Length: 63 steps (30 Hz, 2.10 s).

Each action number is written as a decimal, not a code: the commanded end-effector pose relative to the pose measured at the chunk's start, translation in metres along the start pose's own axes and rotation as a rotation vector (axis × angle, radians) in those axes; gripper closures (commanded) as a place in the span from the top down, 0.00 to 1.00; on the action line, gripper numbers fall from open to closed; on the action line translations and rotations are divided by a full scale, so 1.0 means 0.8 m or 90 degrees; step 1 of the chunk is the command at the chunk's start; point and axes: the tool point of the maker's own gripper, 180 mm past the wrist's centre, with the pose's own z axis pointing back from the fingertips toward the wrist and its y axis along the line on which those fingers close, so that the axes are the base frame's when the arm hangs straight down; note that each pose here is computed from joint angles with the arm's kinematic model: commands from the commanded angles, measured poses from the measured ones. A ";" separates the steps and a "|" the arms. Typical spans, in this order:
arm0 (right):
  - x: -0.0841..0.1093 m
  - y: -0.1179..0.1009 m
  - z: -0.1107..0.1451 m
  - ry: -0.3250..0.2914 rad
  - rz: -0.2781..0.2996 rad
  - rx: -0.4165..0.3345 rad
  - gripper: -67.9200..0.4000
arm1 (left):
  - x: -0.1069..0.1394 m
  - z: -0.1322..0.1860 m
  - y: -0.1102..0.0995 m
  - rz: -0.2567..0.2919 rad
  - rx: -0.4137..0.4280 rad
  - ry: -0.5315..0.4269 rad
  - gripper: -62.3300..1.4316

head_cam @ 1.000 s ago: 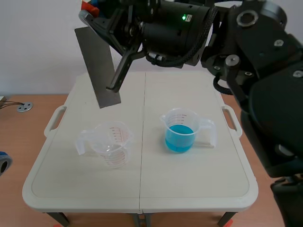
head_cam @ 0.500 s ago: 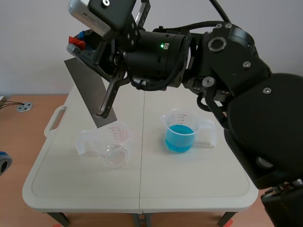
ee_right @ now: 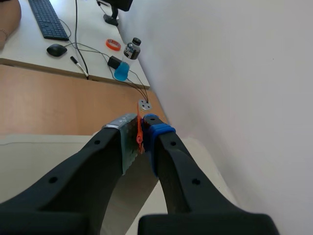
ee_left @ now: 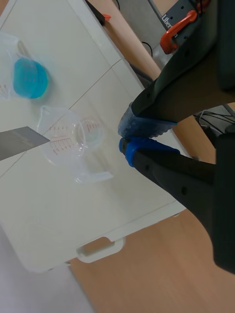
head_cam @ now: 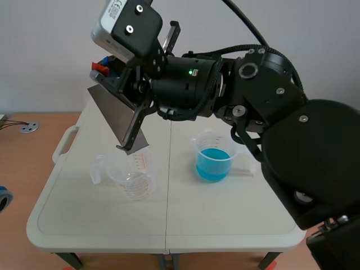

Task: Hold the metal plate by the orange handle, dip it into the blue solution, take it out and point at it, then put the plate back in the beaker on the left.
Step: 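Put the plate into the left beaker, then return to the home posture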

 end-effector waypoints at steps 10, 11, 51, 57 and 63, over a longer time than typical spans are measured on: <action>0.001 -0.007 -0.003 -0.023 -0.010 -0.012 0.03 | -0.050 0.009 0.015 0.032 0.023 0.043 0.05; 0.000 -0.007 -0.003 -0.025 -0.011 -0.013 0.02 | -0.055 0.010 0.016 0.034 0.025 0.049 0.05; -0.093 0.011 0.005 0.035 -0.107 -0.053 0.02 | -0.067 0.013 0.018 0.043 0.030 0.056 0.05; -0.105 0.018 0.008 0.043 -0.124 -0.052 0.02 | -0.067 0.013 0.018 0.043 0.030 0.056 0.05; -0.117 0.024 0.010 0.051 -0.138 -0.051 0.02 | -0.067 0.013 0.018 0.042 0.030 0.058 0.05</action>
